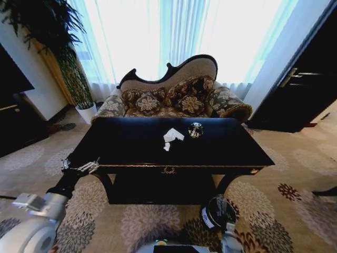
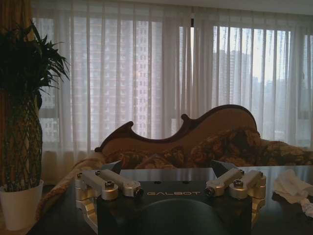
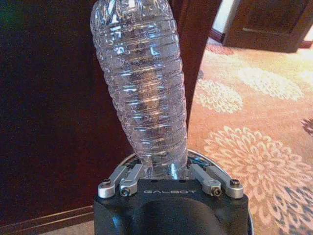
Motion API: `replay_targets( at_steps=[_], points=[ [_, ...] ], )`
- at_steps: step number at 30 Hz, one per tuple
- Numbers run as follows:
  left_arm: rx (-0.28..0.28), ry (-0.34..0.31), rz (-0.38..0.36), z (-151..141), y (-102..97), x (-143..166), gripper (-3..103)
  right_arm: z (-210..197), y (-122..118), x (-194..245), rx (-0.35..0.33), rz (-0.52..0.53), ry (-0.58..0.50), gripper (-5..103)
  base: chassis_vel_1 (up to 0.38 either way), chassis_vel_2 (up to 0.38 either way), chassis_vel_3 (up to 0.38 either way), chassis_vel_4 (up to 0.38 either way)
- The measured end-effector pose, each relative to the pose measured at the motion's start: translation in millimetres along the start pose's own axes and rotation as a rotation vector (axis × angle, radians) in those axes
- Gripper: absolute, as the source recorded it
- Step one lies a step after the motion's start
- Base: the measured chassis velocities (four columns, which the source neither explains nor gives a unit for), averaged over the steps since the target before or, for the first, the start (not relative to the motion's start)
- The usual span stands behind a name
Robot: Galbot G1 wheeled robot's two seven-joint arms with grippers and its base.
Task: Move to the front of the table and place the trash on the table into the trash bin.
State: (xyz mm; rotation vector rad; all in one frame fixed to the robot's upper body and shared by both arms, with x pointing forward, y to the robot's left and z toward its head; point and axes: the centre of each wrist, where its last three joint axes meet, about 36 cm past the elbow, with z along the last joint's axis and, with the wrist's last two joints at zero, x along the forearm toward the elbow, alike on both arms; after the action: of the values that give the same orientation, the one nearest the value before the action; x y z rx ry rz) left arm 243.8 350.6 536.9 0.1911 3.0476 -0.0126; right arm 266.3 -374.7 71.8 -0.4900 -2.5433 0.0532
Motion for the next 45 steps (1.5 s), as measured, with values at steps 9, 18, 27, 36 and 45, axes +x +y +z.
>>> replay_targets(
  at_steps=[9,18,27,36,45],
  points=[
    [-0.002,-0.006,0.023,-3,-6.3,-6,100,-4,-1,-9,-0.006,0.012,0.025,28,0.000,0.000,0.000,0.000],
    [0.000,-0.012,0.024,-3,-6.2,-12,100,-1,-3,-6,-0.011,0.021,0.039,49,0.000,0.000,0.000,0.000],
    [0.003,-0.010,0.017,-4,-3.9,-12,100,-2,9,-2,-0.019,0.002,0.026,83,0.000,0.000,0.000,0.000],
    [0.004,-0.010,0.016,-4,-3.7,-12,100,-2,10,5,-0.035,0.000,0.022,100,0.000,0.000,0.000,0.000],
    [0.004,-0.009,0.015,-4,-3.7,-11,100,6,11,35,-0.062,-0.012,0.000,100,0.000,0.000,0.000,0.000]
  ],
)
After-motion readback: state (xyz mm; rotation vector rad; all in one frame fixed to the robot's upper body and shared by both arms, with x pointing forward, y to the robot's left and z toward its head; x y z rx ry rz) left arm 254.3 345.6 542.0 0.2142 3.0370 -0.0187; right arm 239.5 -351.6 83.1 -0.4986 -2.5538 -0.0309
